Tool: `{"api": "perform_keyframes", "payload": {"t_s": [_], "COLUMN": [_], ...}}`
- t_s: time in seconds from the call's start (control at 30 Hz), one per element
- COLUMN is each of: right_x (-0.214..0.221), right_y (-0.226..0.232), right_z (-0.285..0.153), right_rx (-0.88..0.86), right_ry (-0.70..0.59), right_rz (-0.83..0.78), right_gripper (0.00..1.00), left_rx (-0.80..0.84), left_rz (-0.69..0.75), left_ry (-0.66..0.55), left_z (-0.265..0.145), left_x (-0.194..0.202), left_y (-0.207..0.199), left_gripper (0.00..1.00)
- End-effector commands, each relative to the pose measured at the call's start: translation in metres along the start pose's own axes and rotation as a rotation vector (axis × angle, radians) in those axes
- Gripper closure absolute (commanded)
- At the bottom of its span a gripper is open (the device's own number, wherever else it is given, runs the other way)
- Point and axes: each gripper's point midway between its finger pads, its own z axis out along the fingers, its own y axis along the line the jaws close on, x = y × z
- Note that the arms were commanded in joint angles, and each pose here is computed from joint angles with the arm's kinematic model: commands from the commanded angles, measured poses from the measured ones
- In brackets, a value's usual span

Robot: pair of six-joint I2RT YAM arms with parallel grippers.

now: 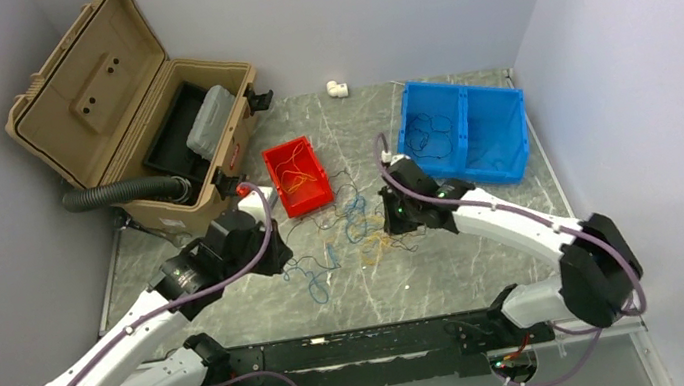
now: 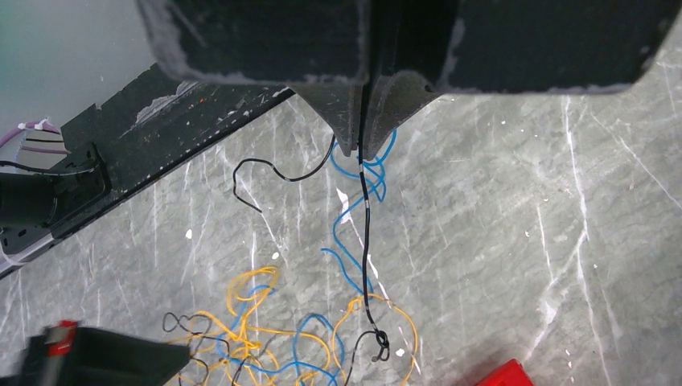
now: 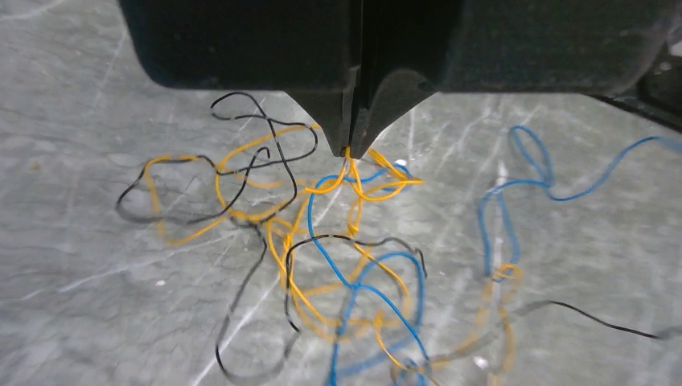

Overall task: Untangle the cables
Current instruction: Untie the cable.

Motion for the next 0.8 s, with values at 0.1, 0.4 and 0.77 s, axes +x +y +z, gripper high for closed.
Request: {"api": "perform_keyframes", "payload": {"t_s": [0.1,0.4,0.77], "right_x": [-0.079,-0.14,-0.12], "right_y": [0.015,-0.043,-0.129], "right_z": [-0.101,-0.226,-0.303], "right_rx": [-0.014,0.251,0.551], "right_ry": [-0.276,-0.641,-0.925], "right_rz": [-0.039,0.076,0.395], "right_gripper": [1.0,1.0,1.0], "left_rx": [0.012,-0.244,-0.743], "left_rz": [0.025,-0.041,-0.239], "left_ry": [-0.049,-0.069,-0.333], "left_z": [-0.003,-0.016,-0.127], "left_x": [-0.02,-0.021,-0.045], "left_y": [-0.008,0.036,0.122], "left_gripper": [1.0,1.0,1.0]}}
